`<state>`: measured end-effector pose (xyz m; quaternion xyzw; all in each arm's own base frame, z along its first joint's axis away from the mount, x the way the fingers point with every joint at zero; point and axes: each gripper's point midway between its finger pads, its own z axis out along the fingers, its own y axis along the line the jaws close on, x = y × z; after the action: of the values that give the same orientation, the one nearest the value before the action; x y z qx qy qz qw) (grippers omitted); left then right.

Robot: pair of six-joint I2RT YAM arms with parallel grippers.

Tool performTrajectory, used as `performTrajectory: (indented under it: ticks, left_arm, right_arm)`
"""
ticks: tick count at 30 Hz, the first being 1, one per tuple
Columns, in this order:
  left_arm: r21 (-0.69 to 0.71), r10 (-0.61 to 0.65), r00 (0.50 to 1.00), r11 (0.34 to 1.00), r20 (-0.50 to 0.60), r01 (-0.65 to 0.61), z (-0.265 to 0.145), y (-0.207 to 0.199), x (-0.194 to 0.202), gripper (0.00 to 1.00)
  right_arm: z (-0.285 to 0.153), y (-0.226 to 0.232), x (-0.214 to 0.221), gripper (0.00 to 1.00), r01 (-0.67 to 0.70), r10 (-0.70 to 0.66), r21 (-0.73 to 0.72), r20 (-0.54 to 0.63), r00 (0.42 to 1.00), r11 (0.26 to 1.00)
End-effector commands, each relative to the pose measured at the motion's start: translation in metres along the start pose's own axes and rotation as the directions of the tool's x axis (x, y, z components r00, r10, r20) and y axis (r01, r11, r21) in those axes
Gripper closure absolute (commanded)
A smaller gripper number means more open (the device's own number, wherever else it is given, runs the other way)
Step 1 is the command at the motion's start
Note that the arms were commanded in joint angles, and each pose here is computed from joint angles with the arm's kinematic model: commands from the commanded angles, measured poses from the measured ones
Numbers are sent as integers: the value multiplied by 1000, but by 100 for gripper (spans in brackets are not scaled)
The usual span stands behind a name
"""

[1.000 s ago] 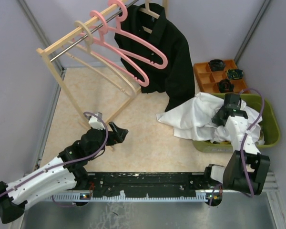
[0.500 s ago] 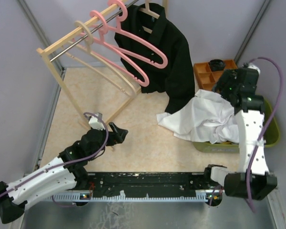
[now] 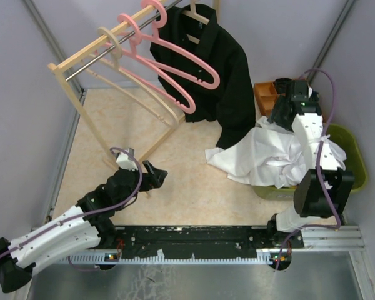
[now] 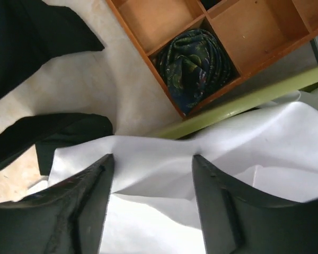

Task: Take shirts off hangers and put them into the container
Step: Adjust the shirt in the bin.

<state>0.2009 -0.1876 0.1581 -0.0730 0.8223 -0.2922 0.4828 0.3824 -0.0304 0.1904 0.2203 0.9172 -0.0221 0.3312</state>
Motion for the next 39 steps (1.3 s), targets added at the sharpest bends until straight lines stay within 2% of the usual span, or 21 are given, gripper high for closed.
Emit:
performTrajectory:
  ticks: [1, 4, 6, 8, 12, 14, 17, 18, 20, 22, 23, 24, 25, 27, 30, 32, 36, 39]
  left_arm:
    - [6, -7, 1000, 1000, 20, 7, -2, -6, -9, 8]
    - [12, -7, 1000, 1000, 18, 7, -1, -9, -10, 8]
    - [17, 0, 1000, 1000, 12, 0, 1, -10, -8, 8]
    - [23, 7, 1000, 1000, 7, -7, 1, -13, -9, 8]
    - [16, -3, 1000, 1000, -1, 3, 1, -13, -8, 8]
    - [27, -11, 1000, 1000, 1, 11, 1, -14, -8, 8]
    - [35, -8, 1000, 999, 2, 8, 0, -15, -8, 8]
    - [33, -4, 1000, 999, -1, 4, 0, -14, -7, 8]
    - [31, -3, 1000, 999, -4, 3, 0, -14, -6, 8]
    - [27, 0, 1000, 1000, -6, 1, 0, -13, -6, 8]
    - [24, -3, 1000, 1000, -7, 3, 0, -12, -5, 8]
    - [23, -3, 1000, 1000, -7, 3, 1, -11, -4, 8]
    - [24, -3, 1000, 1000, -5, 4, 1, -11, -4, 8]
    - [24, -5, 1000, 1000, -5, 5, 2, -11, -4, 8]
    - [23, -6, 1000, 1000, -6, 6, 3, -10, -2, 8]
    - [25, -7, 1000, 1000, -4, 7, 4, -10, -2, 8]
    - [29, 0, 1000, 1000, 0, 0, 3, -13, -5, 8]
    - [21, 0, 1000, 1000, 6, 0, 2, -11, -7, 8]
  right_arm:
    - [-17, -14, 0, 52, 6, -9, 42, 84, 996, 999]
    - [-23, -19, 11, 79, -16, 13, 29, 117, 993, 999]
    - [-22, -28, 22, 94, -23, 17, 53, 114, 993, 998]
    - [-18, -42, 41, 98, -28, 19, 114, 82, 996, 993]
    - [10, -70, 89, 98, -54, 52, 182, 17, 998, 982]
    - [35, -74, 120, 92, -44, 56, 150, -76, 996, 988]
    - [52, -82, 158, 90, 13, 37, 184, -268, 963, 983]
    - [52, -80, 158, 90, 22, 29, 172, -289, 957, 985]
    - [35, -73, 132, 87, 3, 32, 155, -226, 974, 988]
    - [4, -68, 90, 79, -36, 46, 133, -78, 996, 991]
    - [-14, -66, 69, 69, -46, 47, 116, -4, 999, 992]
    - [-32, -65, 52, 54, -55, 49, 103, 57, 997, 993]
    - [-50, -62, 37, 44, -59, 50, 83, 108, 993, 995]
    - [-80, -52, 20, 34, -40, 37, 13, 165, 986, 999]
    - [-107, -30, 16, 23, -14, 34, -119, 162, 986, 993]
    - [-119, -5, 20, 18, 24, 13, -232, 154, 988, 973]
    - [-139, 58, 37, 16, 170, -98, -419, 189, 977, 892]
    - [-143, 93, 67, 16, 287, -212, -469, 207, 955, 835]
